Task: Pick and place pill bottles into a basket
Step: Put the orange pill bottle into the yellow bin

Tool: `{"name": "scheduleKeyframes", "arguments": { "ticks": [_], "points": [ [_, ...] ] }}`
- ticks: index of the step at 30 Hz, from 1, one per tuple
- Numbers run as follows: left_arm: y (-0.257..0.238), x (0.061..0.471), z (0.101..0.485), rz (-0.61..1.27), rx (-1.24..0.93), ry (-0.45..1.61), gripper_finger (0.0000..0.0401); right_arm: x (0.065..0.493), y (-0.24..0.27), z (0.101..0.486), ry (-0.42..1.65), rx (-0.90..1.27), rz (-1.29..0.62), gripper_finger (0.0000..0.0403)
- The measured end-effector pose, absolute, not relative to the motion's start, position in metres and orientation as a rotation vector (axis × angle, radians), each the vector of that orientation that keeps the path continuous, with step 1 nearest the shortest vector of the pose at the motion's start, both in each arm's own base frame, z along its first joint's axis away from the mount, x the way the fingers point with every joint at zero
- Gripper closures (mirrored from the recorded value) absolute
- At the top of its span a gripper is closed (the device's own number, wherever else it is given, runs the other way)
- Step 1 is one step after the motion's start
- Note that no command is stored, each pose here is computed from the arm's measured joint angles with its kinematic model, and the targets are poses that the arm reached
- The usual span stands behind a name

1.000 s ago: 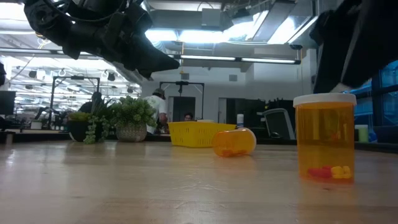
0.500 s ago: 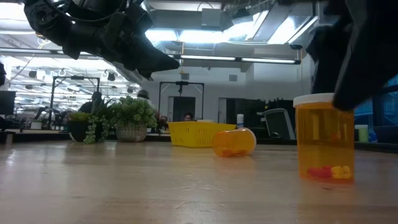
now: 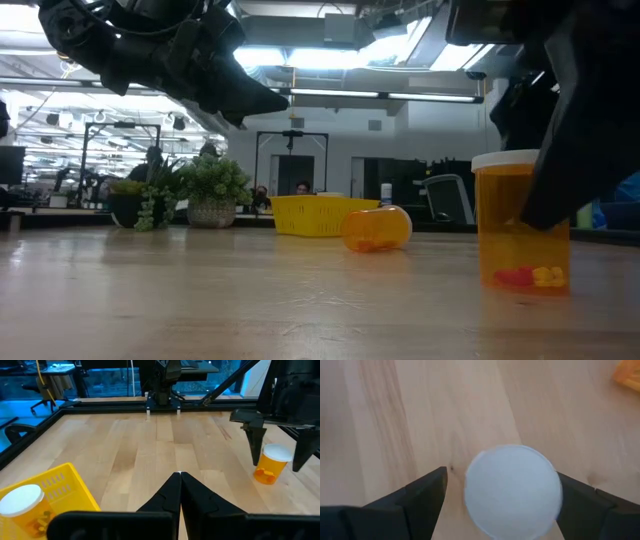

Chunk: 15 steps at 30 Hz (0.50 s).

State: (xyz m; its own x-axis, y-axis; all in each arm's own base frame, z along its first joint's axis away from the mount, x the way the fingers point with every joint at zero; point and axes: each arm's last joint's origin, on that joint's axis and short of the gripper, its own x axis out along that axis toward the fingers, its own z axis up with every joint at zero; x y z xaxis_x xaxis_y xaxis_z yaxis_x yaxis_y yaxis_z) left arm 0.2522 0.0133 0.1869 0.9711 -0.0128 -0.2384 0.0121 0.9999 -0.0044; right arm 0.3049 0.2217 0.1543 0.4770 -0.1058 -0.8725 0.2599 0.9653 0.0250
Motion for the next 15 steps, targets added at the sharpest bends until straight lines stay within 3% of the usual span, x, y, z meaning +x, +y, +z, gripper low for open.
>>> {"name": "scheduleKeyframes", "arguments": {
  "ticks": [6, 15],
  "points": [
    [0.0133, 0.2522, 0.187, -0.013, -0.003, 0.241, 0.0399, 0.305, 0.2217, 0.1542, 1.049, 0.161, -0.223, 0.0103],
    [0.0133, 0.2522, 0.1869, -0.013, -0.003, 0.241, 0.0395, 0.3049, 0.2216, 0.1543, 1.05, 0.157, -0.222, 0.0199]
  ]
}}
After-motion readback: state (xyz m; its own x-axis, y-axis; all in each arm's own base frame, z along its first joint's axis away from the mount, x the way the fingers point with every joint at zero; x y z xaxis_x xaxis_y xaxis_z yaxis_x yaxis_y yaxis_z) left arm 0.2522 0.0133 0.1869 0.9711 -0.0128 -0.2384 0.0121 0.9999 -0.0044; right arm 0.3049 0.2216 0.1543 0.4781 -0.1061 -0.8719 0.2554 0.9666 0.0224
